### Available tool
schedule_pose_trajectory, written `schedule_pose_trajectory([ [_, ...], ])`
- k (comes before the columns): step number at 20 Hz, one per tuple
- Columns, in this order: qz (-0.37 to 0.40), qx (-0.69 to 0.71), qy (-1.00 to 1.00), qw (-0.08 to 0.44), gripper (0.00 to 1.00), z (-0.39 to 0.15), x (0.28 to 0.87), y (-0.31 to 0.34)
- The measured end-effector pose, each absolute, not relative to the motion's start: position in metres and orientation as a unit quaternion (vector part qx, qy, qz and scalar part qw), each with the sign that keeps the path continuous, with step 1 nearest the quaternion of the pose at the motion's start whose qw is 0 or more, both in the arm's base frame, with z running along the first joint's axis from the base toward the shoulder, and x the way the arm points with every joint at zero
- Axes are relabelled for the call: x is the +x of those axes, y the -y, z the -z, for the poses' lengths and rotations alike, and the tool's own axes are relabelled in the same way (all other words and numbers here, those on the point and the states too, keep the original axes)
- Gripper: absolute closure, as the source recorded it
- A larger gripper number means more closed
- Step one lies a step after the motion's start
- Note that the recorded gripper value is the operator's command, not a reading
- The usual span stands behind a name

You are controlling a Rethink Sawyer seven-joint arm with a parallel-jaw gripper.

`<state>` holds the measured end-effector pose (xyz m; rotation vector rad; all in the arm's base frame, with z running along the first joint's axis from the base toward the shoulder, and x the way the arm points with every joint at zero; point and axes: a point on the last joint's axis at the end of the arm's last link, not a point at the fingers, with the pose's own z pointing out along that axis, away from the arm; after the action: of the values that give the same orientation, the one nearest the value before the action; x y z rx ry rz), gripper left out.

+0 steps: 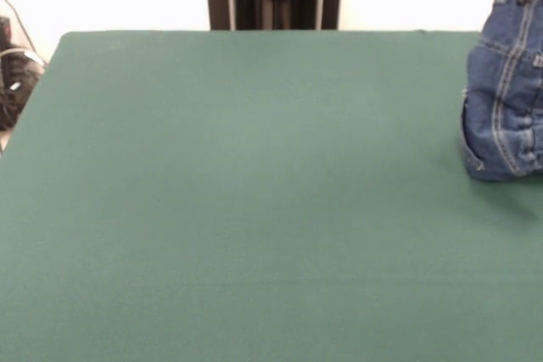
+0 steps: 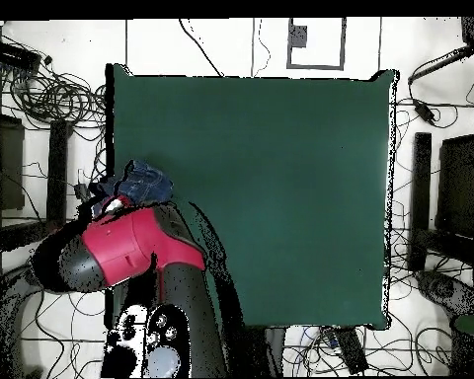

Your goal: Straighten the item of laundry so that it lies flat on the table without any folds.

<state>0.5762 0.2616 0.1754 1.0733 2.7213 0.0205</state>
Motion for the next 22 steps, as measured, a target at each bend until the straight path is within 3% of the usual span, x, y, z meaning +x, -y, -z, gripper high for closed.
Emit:
schedule_pose_trajectory([
  [11,-0.029,0.358,-0.929,0.085,1.00,-0.171,0.560,-0.216],
  [22,-0.045,0.296,-0.948,0.110,1.00,-0.155,0.559,-0.190],
])
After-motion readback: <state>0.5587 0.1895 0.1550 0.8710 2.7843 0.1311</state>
